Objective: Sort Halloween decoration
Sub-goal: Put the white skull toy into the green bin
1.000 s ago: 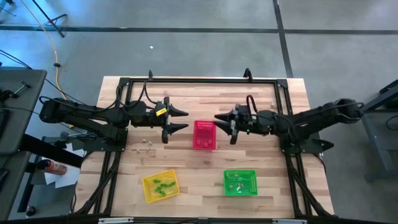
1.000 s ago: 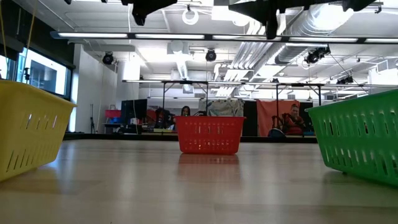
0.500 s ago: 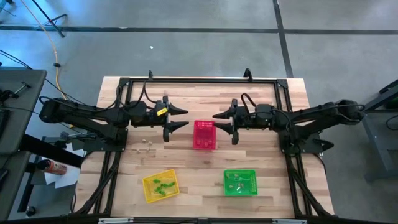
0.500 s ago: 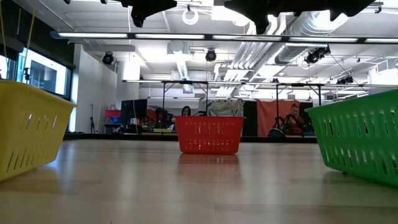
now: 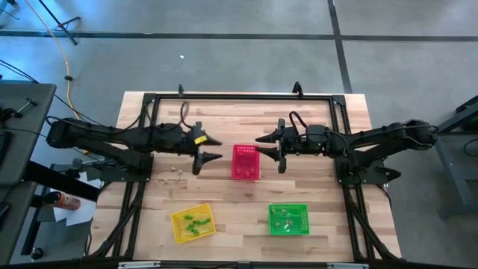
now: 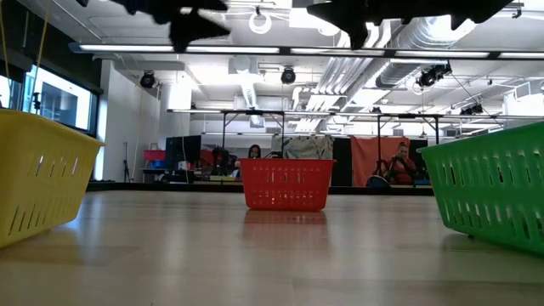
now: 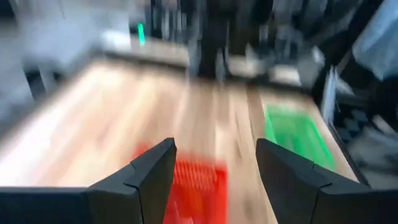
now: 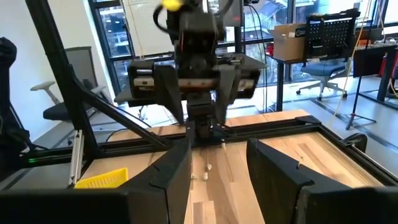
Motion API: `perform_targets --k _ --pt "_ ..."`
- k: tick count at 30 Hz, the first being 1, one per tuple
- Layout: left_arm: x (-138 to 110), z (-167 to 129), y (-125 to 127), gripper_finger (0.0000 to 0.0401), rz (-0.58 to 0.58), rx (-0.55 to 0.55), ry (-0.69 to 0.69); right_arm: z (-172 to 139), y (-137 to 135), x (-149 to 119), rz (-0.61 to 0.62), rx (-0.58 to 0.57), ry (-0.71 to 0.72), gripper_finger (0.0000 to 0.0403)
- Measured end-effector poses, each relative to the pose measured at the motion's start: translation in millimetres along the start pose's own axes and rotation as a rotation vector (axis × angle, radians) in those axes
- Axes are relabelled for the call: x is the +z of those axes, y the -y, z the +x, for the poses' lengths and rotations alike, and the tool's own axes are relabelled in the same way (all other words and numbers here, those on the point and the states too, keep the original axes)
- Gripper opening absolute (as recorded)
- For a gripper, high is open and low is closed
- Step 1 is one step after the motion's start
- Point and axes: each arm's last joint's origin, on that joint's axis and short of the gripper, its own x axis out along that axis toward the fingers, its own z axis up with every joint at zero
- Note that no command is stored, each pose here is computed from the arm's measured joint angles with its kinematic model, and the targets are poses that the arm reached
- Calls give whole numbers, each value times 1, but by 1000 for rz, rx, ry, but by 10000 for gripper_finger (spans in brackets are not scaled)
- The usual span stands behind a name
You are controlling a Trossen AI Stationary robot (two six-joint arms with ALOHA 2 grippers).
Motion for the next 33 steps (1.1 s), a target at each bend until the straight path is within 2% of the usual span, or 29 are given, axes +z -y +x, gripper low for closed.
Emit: perform_targets --k 5,9,13,17,25,33 --pt "-24 -13 -10 211 -178 69 -432 0 1 -2 18 -20 -15 150" --pt "-45 -23 -15 211 -316 147 -698 0 1 -4 17 -23 -35 150" --pt "-65 -26 -19 211 -429 283 -926 0 1 -6 15 -31 -59 150" --pt "-87 -17 -22 211 -501 371 -1057 0 2 -8 13 -53 -79 150" --pt "-123 8 -27 211 -490 480 -1273 -1 3 -9 12 -74 -88 150" --pt "-141 19 -29 211 -415 479 -1393 -1 3 -12 9 -78 -121 150"
